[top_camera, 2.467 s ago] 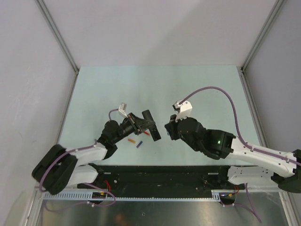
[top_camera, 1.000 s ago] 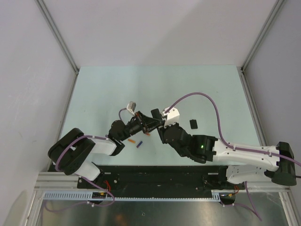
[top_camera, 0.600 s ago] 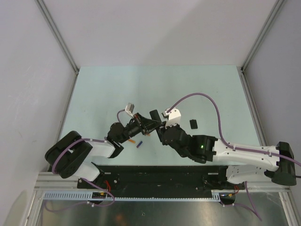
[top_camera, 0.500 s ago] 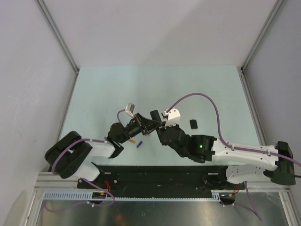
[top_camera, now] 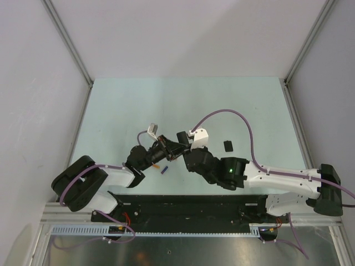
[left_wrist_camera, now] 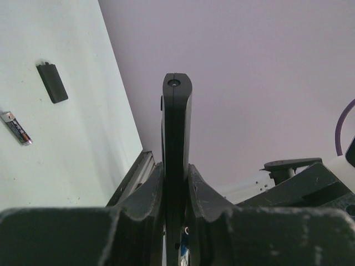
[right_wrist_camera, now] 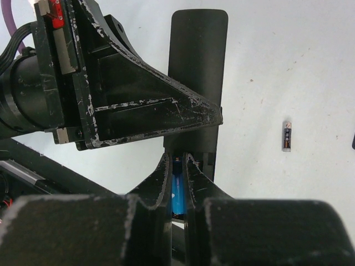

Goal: Load the batteries into the remote control
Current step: Load the battery into the remote control.

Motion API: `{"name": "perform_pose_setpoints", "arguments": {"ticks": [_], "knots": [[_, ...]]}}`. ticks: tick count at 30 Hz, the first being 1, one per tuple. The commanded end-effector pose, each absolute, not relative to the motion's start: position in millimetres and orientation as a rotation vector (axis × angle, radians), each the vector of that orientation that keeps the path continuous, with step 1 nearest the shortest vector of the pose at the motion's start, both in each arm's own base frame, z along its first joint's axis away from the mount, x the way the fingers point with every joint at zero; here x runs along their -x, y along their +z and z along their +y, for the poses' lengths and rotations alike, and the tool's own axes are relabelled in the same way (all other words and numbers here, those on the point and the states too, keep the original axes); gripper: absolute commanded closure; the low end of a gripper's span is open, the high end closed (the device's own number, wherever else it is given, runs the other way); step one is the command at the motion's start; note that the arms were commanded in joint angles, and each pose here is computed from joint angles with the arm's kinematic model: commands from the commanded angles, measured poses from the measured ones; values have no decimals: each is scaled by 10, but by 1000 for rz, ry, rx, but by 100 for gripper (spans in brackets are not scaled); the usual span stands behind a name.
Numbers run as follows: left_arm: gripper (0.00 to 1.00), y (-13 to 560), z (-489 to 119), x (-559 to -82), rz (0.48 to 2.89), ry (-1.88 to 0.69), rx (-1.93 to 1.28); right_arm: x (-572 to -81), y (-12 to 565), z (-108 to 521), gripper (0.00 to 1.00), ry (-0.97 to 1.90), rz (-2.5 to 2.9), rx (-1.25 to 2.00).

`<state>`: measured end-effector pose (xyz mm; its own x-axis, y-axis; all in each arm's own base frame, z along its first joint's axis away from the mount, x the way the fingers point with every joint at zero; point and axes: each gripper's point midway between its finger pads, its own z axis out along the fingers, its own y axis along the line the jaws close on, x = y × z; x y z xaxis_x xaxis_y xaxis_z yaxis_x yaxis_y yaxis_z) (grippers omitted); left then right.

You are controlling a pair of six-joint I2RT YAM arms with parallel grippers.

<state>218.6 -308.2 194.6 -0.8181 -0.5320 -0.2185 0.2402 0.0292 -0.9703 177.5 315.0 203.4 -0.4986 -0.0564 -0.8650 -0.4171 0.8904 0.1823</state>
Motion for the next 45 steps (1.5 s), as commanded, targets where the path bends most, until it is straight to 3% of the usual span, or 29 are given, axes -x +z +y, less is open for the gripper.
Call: {"name": "perform_pose_setpoints", "arguments": {"ticks": [1,13,25,32,40,45], "knots": [[100,2788,-2925,-2107,1381,-1961,190,-1673,1944,3207,100,485,2134,357],[100,2682,-2920,-2128,1411,-1947,217,-1738,2027,3173,85,492,2136,305],[100,2657,-2923,-2151,1416,-1939,228,-1695,2000,3255,89,516,2158,317],[100,2651,-2922,-2149,1417,-1939,228,-1674,1964,3264,71,516,2174,312],[100,2640,-2917,-2144,1419,-1937,228,-1687,2041,3257,64,524,2160,299],[100,2615,-2919,-2146,1426,-1933,229,-1709,2136,3241,53,531,2141,280]]}}
